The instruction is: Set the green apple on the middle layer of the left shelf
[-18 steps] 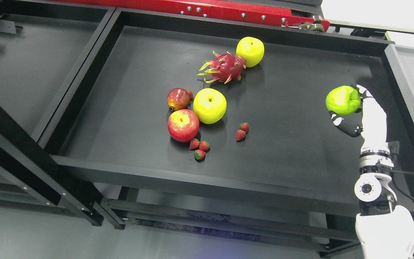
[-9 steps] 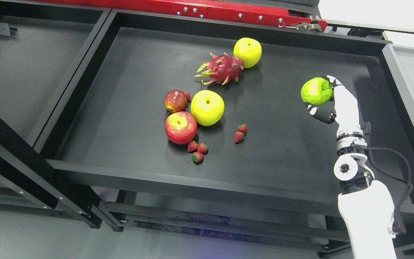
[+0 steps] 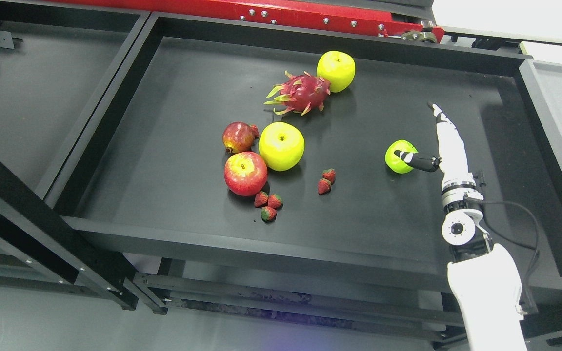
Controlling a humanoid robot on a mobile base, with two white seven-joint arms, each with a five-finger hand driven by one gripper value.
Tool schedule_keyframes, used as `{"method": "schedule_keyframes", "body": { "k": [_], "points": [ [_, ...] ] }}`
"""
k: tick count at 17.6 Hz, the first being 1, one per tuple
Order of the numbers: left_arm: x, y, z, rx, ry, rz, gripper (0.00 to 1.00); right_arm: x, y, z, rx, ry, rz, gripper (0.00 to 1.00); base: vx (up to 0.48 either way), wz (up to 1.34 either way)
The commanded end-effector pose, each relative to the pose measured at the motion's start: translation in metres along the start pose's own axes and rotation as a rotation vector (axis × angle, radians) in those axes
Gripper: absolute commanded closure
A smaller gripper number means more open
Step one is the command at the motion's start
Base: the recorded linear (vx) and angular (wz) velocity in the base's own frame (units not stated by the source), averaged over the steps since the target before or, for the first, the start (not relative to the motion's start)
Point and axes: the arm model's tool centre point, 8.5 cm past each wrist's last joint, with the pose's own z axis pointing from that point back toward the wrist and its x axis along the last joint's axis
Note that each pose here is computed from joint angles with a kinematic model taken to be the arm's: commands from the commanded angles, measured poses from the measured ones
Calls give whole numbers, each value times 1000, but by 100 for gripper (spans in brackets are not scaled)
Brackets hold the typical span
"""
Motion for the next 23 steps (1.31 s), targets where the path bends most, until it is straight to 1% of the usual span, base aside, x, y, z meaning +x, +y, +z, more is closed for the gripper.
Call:
{"method": "schedule_keyframes", "body": {
  "k": [1, 2, 3, 4, 5, 6, 8, 10, 12, 13, 14, 15, 18, 23],
  "points": [
    [1, 11, 1, 18, -1, -1, 0, 28, -3, 42, -101, -70, -417, 0, 0, 0],
    [1, 11, 1, 17, -3, -2, 0, 25, 5, 51, -104, -53, -454, 0, 0, 0],
    [1, 11, 1, 17, -2, -5, 0, 21, 21, 63, -95, -25, -491, 0, 0, 0],
    [1, 11, 1, 17, -3, -2, 0, 11, 31, 76, -82, 4, -500, 0, 0, 0],
    [1, 11, 1, 18, -1, -1, 0, 2, 38, 92, -80, 24, -502, 0, 0, 0],
    [1, 11, 1, 17, -1, -4, 0, -6, 49, 113, -69, 41, -525, 0, 0, 0],
    [1, 11, 1, 17, -3, -2, 0, -13, 59, 132, -77, 67, -592, 0, 0, 0],
    [1, 11, 1, 17, -3, -2, 0, -11, 59, 131, -91, 68, -610, 0, 0, 0],
    [1, 11, 1, 17, -2, -5, 0, -5, 56, 119, -86, 58, -609, 0, 0, 0],
    [1, 11, 1, 17, -2, -5, 0, -5, 59, 115, -58, 95, -594, 0, 0, 0],
    [1, 11, 1, 18, -1, -2, 0, -8, 62, 115, -34, 146, -590, 0, 0, 0],
    [1, 11, 1, 17, -3, -2, 0, -10, 65, 116, -15, 167, -589, 0, 0, 0],
    [1, 11, 1, 17, -3, -2, 0, -12, 65, 117, -11, 173, -587, 0, 0, 0],
    [1, 11, 1, 17, -1, -4, 0, -2, 57, 113, -27, 136, -590, 0, 0, 0]
  ]
}}
